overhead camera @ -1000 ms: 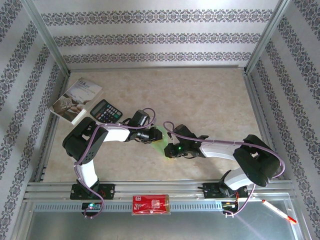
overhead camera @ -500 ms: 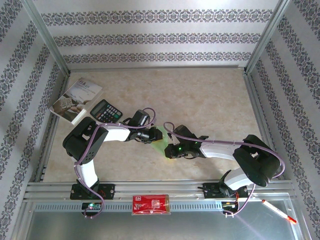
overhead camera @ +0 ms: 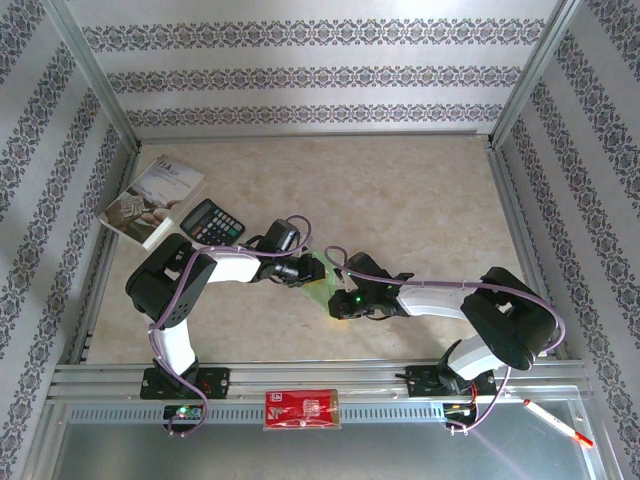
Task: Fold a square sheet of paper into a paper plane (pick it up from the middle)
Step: Fourth fold the wing at the center of the table.
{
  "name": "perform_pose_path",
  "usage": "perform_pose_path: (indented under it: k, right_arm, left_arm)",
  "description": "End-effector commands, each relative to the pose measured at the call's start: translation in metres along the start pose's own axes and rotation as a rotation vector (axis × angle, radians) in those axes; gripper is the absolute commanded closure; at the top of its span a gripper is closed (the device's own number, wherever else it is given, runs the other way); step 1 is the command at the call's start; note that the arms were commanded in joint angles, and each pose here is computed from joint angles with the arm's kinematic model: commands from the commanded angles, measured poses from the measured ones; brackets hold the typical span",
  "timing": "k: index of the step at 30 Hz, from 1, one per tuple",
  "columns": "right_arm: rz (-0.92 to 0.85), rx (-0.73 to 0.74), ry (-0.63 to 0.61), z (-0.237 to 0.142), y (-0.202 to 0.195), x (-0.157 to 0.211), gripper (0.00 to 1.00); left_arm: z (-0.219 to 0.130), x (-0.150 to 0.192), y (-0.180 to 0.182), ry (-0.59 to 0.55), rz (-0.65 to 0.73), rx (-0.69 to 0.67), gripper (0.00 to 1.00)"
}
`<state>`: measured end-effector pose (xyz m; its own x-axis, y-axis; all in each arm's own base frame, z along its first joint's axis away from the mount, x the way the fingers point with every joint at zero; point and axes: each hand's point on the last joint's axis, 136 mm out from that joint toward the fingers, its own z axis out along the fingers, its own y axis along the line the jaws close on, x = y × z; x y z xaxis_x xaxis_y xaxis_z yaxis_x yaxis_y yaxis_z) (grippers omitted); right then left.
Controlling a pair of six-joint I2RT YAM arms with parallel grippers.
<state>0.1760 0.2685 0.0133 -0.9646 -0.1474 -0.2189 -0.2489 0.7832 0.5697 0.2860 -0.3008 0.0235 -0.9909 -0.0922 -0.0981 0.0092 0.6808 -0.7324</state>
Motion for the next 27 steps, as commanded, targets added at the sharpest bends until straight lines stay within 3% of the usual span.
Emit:
perform_pose_path:
  k: [1, 27]
  right_arm:
    - [0.031, 0.065, 0.056, 0.007, -0.019, 0.023, 0.9]
    - [0.009, 0.104, 0.151, 0.0, -0.024, 0.062, 0.9]
  left_arm:
    - [0.011, 0.02, 0.047, 0.052, -0.045, -0.161, 0.75]
    - [0.016, 0.024, 0.071, 0.06, -0.039, -0.245, 0.84]
